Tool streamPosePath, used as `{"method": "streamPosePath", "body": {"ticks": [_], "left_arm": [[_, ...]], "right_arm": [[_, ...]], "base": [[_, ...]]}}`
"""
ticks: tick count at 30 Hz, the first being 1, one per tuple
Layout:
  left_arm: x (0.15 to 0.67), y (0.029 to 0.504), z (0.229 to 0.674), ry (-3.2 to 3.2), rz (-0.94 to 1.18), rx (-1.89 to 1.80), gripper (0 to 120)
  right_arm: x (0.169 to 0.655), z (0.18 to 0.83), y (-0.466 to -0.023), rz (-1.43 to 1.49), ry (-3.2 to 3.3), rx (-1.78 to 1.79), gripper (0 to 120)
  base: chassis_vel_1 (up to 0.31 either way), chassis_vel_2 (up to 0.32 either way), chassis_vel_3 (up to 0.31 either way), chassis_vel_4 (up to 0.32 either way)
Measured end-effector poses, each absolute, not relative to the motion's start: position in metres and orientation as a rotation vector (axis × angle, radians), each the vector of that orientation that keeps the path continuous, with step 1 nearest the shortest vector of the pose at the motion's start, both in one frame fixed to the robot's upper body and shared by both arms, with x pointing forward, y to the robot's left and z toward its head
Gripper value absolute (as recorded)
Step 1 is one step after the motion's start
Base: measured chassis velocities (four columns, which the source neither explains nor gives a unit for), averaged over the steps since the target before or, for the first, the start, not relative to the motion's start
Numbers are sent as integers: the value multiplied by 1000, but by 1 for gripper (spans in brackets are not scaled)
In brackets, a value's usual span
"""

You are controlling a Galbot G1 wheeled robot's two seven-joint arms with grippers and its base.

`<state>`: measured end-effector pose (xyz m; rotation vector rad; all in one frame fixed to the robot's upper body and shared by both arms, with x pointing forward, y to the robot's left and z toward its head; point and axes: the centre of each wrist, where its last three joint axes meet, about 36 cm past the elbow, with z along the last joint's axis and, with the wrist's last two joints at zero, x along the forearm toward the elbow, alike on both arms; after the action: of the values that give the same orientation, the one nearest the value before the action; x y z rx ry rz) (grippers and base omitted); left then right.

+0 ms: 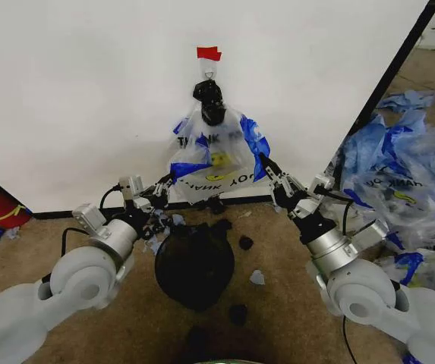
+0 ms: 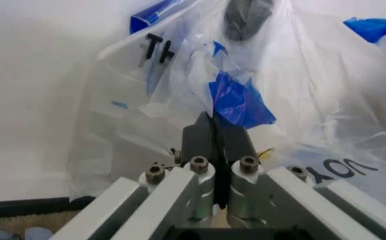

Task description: Pick up the garbage bag from the wall and place it over the trash bin.

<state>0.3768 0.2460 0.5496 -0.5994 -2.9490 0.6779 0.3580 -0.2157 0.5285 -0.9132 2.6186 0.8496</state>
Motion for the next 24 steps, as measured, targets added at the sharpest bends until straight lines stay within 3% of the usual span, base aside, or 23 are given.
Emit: {"method": "streamPosePath", "body": {"ticks": [24], "left_arm": [[332,245,554,-2905,597,-592,0]], "right_arm": [[319,507,-200,905,2624,-975,0]], "base": [[0,0,0,0]]}}
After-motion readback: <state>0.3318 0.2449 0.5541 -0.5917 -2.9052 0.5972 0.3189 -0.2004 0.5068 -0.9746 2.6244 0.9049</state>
